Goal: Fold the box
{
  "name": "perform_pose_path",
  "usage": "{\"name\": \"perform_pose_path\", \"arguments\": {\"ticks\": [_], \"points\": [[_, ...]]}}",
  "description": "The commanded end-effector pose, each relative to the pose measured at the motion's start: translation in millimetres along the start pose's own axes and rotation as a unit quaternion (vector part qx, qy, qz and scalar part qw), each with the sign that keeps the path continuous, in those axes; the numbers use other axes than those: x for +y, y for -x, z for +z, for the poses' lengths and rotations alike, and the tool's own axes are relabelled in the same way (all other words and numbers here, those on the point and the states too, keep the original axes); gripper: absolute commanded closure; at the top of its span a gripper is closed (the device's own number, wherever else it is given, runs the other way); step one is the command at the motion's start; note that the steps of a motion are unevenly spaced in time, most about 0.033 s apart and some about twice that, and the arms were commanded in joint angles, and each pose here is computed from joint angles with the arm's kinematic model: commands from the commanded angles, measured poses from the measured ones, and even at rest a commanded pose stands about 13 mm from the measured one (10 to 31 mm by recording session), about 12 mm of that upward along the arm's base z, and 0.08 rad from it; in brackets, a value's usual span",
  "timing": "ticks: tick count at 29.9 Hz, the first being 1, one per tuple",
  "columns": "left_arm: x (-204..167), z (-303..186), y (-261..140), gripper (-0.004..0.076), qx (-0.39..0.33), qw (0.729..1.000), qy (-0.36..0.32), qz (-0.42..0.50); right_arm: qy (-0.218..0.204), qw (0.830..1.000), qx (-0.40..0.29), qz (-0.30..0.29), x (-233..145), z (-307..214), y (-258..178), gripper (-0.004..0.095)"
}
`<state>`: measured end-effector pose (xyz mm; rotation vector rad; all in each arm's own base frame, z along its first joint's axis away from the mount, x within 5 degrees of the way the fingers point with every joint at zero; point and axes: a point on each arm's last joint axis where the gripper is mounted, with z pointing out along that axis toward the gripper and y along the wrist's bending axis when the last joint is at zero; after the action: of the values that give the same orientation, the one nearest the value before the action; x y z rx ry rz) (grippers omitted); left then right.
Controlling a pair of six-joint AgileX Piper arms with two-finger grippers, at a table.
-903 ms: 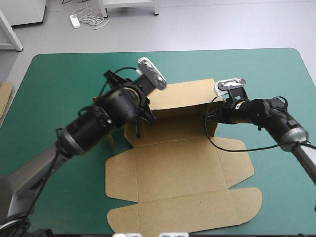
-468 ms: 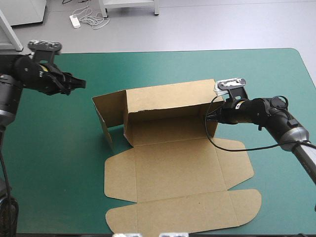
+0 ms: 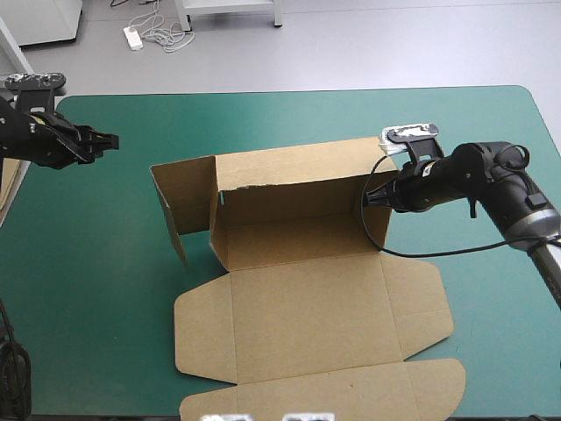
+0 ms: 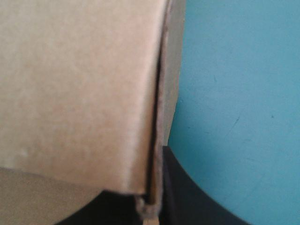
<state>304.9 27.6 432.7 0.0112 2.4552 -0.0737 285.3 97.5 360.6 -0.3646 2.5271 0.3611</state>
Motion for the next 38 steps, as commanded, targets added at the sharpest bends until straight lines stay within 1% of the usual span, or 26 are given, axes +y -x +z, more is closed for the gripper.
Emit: {"name": "perform_pose_path", "arguments": {"ticks": [1,3,7,11,15,23,25,28,30,34,36,38], "points": [[-5,-19,9,0.0407,-0.062,0.998,-0.015,-0.006,-0.008,1.000,-0.023,0.010,6,-35,9,0.0925],[-5,-18,10,0.0407,-0.067,0.998,-0.016,-0.007,-0.028,0.999,-0.011,0.012,3,-39,8,0.0925],[-5,-18,10,0.0409,-0.069,0.997,-0.016,-0.007,-0.048,0.999,0.012,0.022,-1,-35,6,0.0925],[-6,-18,10,0.0409,-0.069,0.997,-0.017,-0.007,-0.049,0.997,0.048,0.027,-5,-14,9,0.0925],[-6,-18,10,0.0409,-0.069,0.997,-0.017,-0.007,-0.053,0.996,0.066,0.029,-9,9,18,0.0925],[-6,-18,9,0.0409,-0.062,0.998,-0.018,-0.007,-0.056,0.996,0.065,0.027,-15,42,52,0.0924],[-6,-18,9,0.0409,-0.062,0.998,-0.018,-0.007,-0.057,0.996,0.058,0.022,-15,45,58,0.0899],[-6,-18,9,0.0409,-0.062,0.998,-0.018,-0.007,-0.062,0.997,0.050,0.012,-16,46,62,0.0791],[-6,-18,9,0.0409,-0.062,0.998,-0.018,-0.006,-0.069,0.997,0.040,0.008,-17,45,64,0.0672],[-6,-18,9,0.0409,-0.061,0.998,-0.018,-0.003,-0.070,0.997,0.026,0.006,-16,39,66,0.0417],[-6,-18,9,0.0409,-0.061,0.998,-0.018,-0.003,-0.069,0.998,0.012,0.005,-15,33,67,0.0345],[-6,-18,9,0.0409,-0.061,0.998,-0.018,-0.002,-0.070,0.998,0.002,0.002,-14,27,68,0.0317]]}}
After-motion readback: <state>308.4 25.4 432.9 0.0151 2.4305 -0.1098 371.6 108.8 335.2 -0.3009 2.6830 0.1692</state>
